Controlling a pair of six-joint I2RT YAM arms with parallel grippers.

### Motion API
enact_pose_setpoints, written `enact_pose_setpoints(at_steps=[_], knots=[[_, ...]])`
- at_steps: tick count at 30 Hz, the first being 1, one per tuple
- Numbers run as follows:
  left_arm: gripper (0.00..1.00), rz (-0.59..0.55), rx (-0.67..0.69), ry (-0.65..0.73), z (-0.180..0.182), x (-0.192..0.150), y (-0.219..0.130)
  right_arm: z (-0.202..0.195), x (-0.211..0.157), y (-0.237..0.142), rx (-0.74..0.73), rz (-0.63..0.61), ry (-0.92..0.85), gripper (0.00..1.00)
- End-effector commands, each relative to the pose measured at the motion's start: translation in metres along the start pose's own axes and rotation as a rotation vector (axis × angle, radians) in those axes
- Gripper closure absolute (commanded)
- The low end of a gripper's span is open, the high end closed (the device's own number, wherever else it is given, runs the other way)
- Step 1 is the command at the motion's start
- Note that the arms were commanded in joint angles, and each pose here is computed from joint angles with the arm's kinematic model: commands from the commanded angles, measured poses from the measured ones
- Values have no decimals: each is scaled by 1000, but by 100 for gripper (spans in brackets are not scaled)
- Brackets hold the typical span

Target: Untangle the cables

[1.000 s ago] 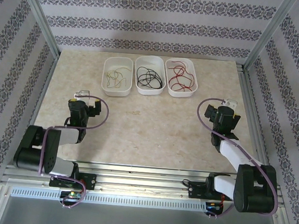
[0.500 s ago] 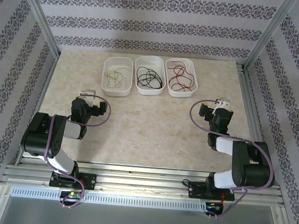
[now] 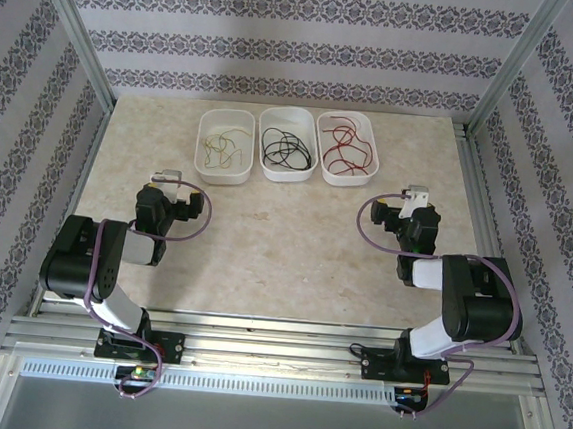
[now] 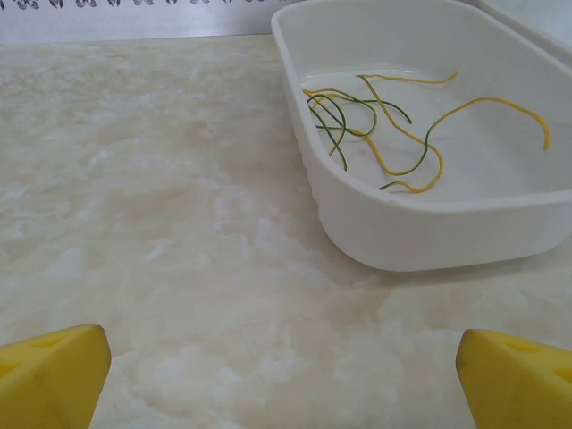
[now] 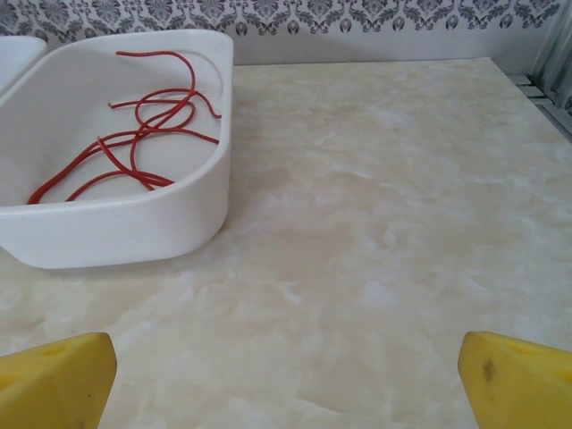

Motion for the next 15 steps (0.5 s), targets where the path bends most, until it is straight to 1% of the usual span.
enact_pose_setpoints(at_steps=[1,15], knots=[[1,-7,0,-6,3,4,2,3,10,2,26,-35,-8,2],[1,-9,-10,-2,1,4,2,2,10,2,22,-36,-7,2]])
Point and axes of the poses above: each hand's point on the last joint's axis, 136 mm out from that joint toward the fingers, its own y axis out along the fingers, its own z axis along the line the jaws close on, x = y × z, the point moved 1 cm from there along -y, back along the fingers, and after that the axes turned 5 degrees about y, right-handed, at the moved point
